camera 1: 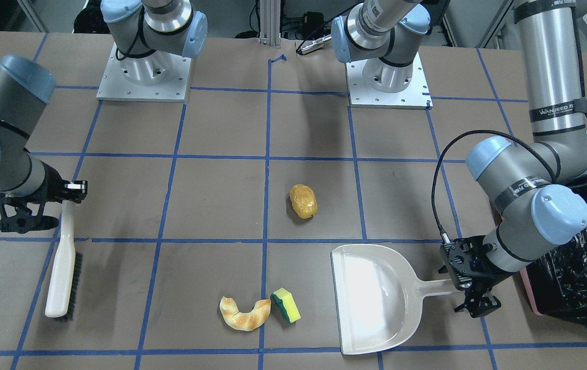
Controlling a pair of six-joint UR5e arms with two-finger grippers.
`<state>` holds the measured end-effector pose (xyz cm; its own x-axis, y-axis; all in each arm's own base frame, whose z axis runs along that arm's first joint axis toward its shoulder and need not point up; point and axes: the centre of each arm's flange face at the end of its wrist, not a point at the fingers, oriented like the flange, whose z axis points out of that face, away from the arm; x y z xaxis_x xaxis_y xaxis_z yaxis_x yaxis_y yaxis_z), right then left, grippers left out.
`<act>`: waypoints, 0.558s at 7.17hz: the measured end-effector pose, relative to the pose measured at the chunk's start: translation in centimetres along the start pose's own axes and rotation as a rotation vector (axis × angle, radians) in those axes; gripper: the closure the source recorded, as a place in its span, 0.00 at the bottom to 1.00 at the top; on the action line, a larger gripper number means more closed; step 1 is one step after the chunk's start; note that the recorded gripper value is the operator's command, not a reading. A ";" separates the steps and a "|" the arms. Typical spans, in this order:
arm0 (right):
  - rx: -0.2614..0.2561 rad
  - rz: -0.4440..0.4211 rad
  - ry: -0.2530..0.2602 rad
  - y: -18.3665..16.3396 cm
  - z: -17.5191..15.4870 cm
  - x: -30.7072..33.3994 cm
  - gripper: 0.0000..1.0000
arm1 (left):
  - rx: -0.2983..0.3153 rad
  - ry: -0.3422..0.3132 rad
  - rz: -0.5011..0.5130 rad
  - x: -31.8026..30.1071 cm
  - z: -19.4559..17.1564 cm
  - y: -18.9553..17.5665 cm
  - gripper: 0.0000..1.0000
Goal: Sweep and dump trash into bin
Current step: 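Lift the brush with the right gripper and move it toward the sponge and roll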
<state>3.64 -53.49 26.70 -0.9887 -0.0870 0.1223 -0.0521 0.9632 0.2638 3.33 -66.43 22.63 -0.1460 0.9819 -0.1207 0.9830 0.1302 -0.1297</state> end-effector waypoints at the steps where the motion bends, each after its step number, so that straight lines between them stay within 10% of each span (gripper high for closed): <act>1: -0.001 0.017 0.033 0.3 -0.3 -4.4 1.00 | -0.002 -0.002 0.000 0.0 -0.2 -0.1 0.87; 4: 0.057 -0.023 0.108 -0.8 -1.4 -18.4 1.00 | 0.001 0.001 -0.001 0.2 -0.1 -0.2 0.96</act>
<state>22.11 -52.97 25.61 -0.9665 -0.1326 0.2198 -0.0852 0.9734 0.2127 3.13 -66.28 22.76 -0.1465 0.9819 -0.1198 0.9827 0.1307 -0.1312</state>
